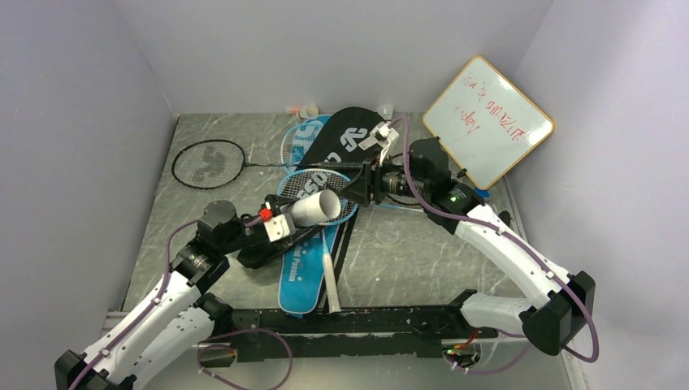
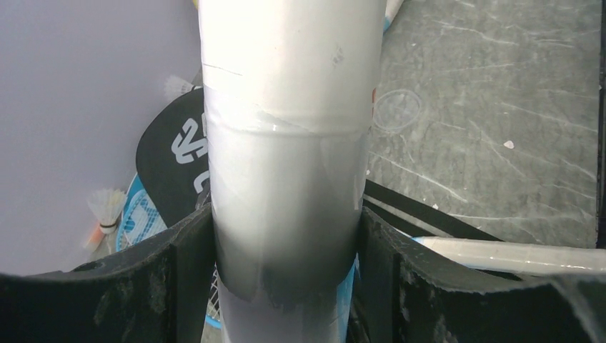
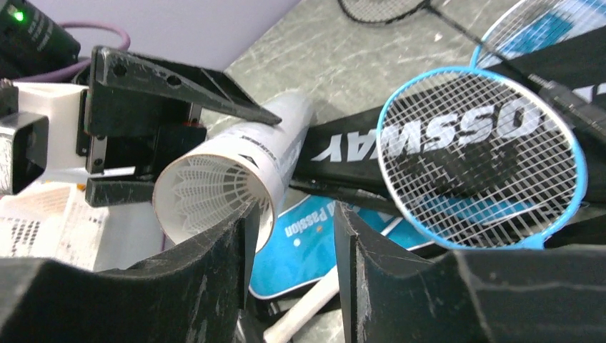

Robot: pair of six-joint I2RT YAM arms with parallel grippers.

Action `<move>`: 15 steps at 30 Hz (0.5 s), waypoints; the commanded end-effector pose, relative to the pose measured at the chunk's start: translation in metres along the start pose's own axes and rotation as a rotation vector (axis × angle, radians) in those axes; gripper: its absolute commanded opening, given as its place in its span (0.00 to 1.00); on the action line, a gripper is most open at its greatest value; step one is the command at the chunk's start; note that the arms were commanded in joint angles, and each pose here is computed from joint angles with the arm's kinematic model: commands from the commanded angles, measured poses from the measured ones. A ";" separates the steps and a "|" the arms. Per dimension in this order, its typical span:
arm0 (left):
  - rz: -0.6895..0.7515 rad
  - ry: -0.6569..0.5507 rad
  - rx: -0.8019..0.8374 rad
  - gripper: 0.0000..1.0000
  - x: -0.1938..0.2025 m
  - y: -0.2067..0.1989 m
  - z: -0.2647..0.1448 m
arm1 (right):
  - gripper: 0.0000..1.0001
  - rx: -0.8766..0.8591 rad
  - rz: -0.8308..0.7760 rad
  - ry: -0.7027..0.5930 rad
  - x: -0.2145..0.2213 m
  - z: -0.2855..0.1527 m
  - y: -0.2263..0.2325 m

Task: Pack up the badminton gear
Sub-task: Adjust the shuttle tube.

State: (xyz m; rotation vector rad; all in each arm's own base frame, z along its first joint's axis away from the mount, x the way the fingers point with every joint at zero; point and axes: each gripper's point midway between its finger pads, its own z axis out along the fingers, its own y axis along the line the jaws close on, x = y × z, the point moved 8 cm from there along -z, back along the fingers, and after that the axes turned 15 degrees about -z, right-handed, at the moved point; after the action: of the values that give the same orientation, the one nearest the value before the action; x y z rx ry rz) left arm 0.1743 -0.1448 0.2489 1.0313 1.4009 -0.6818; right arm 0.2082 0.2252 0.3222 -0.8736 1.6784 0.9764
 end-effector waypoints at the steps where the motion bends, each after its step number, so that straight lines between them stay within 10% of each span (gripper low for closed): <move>1: 0.086 -0.130 0.056 0.56 -0.033 -0.001 -0.001 | 0.46 -0.073 -0.006 0.025 0.000 -0.006 0.010; 15: 0.079 -0.117 0.088 0.56 -0.030 -0.002 0.003 | 0.34 -0.163 0.047 0.065 0.019 0.007 0.010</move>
State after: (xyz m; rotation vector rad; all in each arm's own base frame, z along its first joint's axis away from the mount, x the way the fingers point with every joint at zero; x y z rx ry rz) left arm 0.1703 -0.1498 0.2500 1.0776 1.3623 -0.7385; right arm 0.1973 0.2293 0.3033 -0.9694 1.7448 1.1069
